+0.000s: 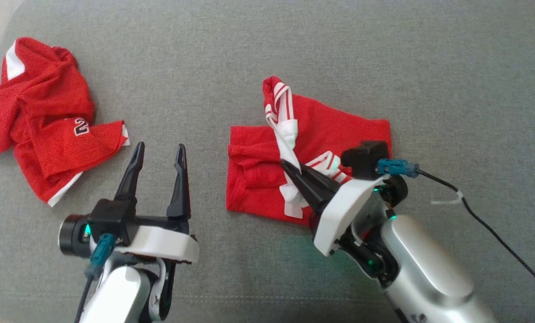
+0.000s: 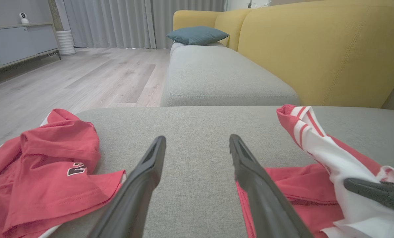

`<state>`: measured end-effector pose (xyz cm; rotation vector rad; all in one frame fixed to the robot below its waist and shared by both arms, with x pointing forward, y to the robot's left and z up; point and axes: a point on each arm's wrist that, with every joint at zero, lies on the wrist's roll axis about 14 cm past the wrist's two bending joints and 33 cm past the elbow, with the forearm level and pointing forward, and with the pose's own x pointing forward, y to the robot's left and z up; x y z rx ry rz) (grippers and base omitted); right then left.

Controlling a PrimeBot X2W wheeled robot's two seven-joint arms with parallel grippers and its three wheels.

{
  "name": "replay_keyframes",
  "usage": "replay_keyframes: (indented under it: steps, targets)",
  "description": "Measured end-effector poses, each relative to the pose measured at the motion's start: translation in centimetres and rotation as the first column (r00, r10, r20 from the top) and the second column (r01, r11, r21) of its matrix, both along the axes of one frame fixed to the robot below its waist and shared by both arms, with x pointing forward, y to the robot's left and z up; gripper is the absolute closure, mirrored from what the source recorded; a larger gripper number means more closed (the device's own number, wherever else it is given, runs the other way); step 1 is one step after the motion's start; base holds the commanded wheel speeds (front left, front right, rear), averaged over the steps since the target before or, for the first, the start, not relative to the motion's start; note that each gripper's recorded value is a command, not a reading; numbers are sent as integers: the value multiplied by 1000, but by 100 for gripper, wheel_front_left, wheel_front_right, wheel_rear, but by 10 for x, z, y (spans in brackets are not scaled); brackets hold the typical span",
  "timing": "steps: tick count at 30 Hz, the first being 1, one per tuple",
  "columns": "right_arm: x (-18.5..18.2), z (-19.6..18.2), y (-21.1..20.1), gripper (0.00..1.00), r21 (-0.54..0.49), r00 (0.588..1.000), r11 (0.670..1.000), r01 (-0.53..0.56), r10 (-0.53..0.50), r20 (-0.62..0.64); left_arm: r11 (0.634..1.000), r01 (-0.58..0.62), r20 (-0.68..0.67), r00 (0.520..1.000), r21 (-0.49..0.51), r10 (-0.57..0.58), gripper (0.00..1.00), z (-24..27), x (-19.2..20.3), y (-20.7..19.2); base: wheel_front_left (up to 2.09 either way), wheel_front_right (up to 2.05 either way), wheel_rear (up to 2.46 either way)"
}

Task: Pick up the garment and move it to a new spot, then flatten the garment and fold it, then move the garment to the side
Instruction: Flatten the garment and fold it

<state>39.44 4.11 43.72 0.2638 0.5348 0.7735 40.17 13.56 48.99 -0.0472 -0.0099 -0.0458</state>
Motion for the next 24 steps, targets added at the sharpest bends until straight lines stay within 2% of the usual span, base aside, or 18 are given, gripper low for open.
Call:
replay_keyframes:
  steps: [1, 2, 3, 8, 13, 16, 19, 21, 22, 24]
  targets:
    - [1, -2, 3, 72, 2, 1000, 1000, -4, 4, -4, 1000, -2, -2, 1000, 3, 2, 0, -1, 0, 1, 0, 0, 0]
    - [2, -3, 5, 23, 16, 1000, 1000, -1, 2, -7, 1000, -3, -3, 1000, 7, 3, 0, -1, 0, 1, 0, 0, 0]
    - [2, -3, 8, 0, 29, 1000, 1000, -1, 1, -5, 1000, -5, -5, 1000, 8, 5, 0, -2, 0, 2, 0, 0, 0]
    - [8, 16, 22, 0, 104, 995, 994, -15, 5, 98, 1000, 0, -15, 1000, 16, 0, 0, -7, 2, 0, 0, 0, 0]
    - [30, 70, 15, 0, 259, 953, 966, 22, -99, 285, 1000, 7, -20, 1000, 15, -6, 0, -10, 6, -3, 0, 0, 0]
    - [48, 93, -15, 0, 301, 900, 950, 88, -205, 384, 1000, 11, -15, 1000, 14, -11, 0, -9, 9, -5, 0, 0, 0]
    - [73, 105, -72, 0, 248, 809, 945, 213, -313, 498, 1000, 12, -3, 1000, 12, -12, 0, -6, 12, -6, 0, 0, 0]
    - [81, 108, -110, 0, 207, 751, 929, 305, -369, 547, 1000, 12, 5, 1000, 17, -12, 0, -4, 14, -6, 0, 0, 0]
    - [81, 107, -127, 0, 192, 730, 917, 350, -395, 558, 1000, 9, 7, 1000, 18, -10, 0, -3, 14, -6, 0, 0, 0]
    - [74, 96, -152, 0, 147, 712, 895, 422, -428, 557, 1000, 13, 10, 1000, 18, -13, 0, -2, 15, -7, 0, 0, 0]
